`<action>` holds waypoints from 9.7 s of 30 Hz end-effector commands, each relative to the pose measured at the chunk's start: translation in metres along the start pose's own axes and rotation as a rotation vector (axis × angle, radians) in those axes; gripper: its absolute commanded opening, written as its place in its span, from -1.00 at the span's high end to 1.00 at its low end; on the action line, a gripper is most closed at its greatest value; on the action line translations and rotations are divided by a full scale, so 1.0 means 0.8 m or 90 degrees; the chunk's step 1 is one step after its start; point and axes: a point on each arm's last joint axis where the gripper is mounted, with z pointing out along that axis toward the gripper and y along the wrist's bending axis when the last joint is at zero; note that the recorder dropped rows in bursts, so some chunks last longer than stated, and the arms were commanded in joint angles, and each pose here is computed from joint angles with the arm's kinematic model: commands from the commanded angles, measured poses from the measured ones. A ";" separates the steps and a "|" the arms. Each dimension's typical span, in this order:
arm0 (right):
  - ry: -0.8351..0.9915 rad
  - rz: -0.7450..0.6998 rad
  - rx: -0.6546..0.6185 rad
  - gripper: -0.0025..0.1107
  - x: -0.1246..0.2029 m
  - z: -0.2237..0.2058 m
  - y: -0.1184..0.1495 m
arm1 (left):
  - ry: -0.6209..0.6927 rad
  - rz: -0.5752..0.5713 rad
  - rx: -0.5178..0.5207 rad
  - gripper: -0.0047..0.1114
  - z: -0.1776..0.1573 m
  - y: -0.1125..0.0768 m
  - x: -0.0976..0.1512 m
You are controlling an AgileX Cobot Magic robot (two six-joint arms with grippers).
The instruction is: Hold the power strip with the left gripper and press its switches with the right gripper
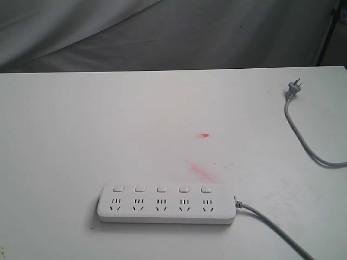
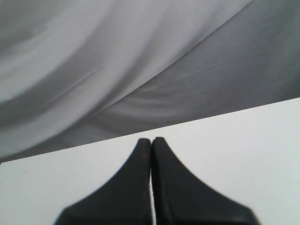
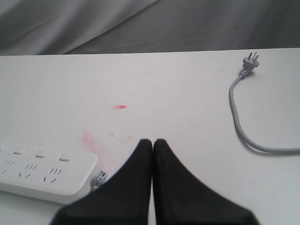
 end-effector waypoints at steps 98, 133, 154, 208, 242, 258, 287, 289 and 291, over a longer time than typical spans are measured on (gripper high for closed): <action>-0.005 0.000 -0.001 0.96 0.000 0.000 0.000 | 0.059 0.233 0.695 0.91 0.047 -0.038 0.099; -0.005 0.000 -0.001 0.96 0.000 0.000 0.000 | 0.178 0.177 0.698 0.91 0.043 -0.036 0.111; -0.005 0.000 -0.001 0.96 0.000 0.000 0.000 | 0.138 0.377 0.743 0.30 0.039 -0.032 0.122; -0.005 0.000 -0.001 0.96 0.000 0.000 0.000 | 0.191 0.417 0.851 -0.48 0.153 -0.158 0.174; -0.005 0.000 -0.001 0.96 0.000 0.000 0.000 | 0.213 0.367 0.990 -0.43 0.155 -0.199 0.196; -0.005 0.000 -0.001 0.96 0.000 0.000 0.000 | 0.253 0.356 0.956 -0.43 0.172 -0.204 0.225; -0.005 0.000 -0.001 0.96 0.000 0.000 0.000 | 0.259 0.353 0.954 0.03 0.174 -0.205 0.229; -0.005 0.000 -0.001 0.96 0.000 0.000 0.000 | 0.259 0.353 0.954 0.11 0.174 -0.205 0.229; -0.005 0.000 -0.001 0.96 0.000 0.000 0.000 | 0.260 0.354 0.954 0.13 0.174 -0.205 0.230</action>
